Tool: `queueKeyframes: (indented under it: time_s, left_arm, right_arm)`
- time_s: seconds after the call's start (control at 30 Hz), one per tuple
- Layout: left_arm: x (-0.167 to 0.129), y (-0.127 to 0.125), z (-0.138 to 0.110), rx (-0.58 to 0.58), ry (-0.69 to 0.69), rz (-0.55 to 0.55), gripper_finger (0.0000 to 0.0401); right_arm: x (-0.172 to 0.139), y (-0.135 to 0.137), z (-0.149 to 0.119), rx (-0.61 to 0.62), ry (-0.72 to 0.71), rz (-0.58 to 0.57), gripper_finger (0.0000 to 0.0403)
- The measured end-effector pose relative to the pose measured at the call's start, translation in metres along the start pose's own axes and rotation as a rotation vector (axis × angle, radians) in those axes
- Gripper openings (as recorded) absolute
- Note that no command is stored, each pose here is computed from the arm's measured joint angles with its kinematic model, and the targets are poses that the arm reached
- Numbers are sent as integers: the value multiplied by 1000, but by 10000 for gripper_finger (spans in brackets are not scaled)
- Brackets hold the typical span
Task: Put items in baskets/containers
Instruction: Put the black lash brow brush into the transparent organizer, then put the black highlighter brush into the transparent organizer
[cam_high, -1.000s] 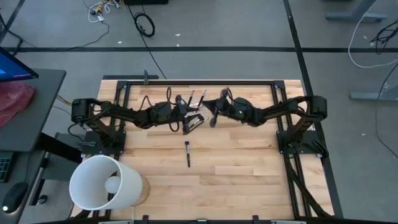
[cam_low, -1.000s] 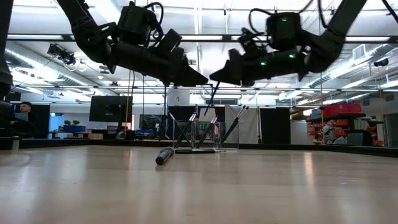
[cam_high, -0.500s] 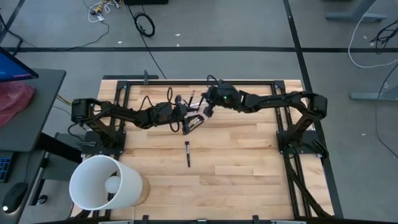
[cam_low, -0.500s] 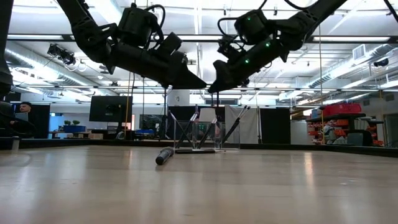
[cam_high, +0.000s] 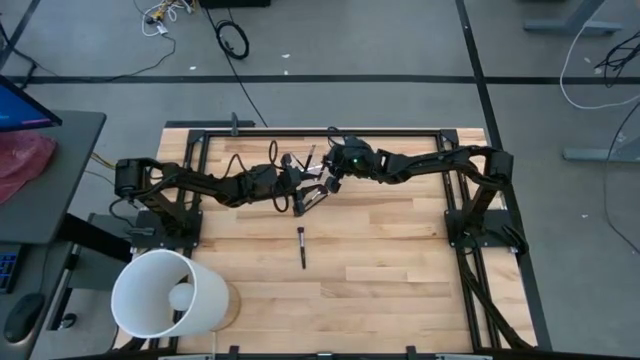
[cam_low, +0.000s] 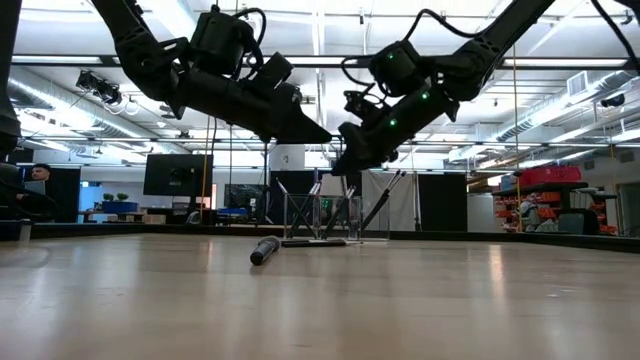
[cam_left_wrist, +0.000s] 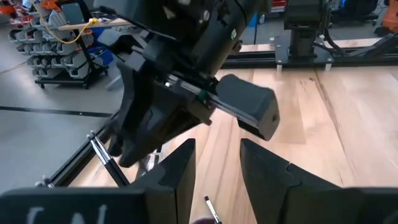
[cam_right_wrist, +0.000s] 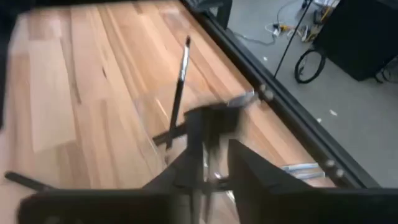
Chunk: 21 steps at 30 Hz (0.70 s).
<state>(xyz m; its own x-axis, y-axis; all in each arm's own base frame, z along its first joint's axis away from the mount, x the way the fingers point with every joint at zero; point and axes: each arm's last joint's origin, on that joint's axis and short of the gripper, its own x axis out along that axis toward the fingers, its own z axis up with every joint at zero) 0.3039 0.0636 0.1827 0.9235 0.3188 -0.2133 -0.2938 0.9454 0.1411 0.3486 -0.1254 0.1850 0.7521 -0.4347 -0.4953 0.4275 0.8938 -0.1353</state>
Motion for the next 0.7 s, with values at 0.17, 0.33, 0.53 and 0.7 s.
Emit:
queueKeyframes:
  time_s: [0.17, 0.33, 0.53, 0.7]
  left_arm:
    - [0, -1, -6, -83, 60, -5, 129]
    - [-2, -5, -18, -182, 187, -11, 128]
    - [-6, -19, -24, -243, 270, -43, 128]
    - [-7, -37, -31, -217, 304, -15, 128]
  right_arm:
    - [-3, 1, 3, 0, -14, 2, 128]
    - [-16, 7, 16, -2, -70, 19, 165]
    - [-31, 34, 23, -64, -103, 148, 173]
    - [-38, 60, 18, -115, -63, 239, 163]
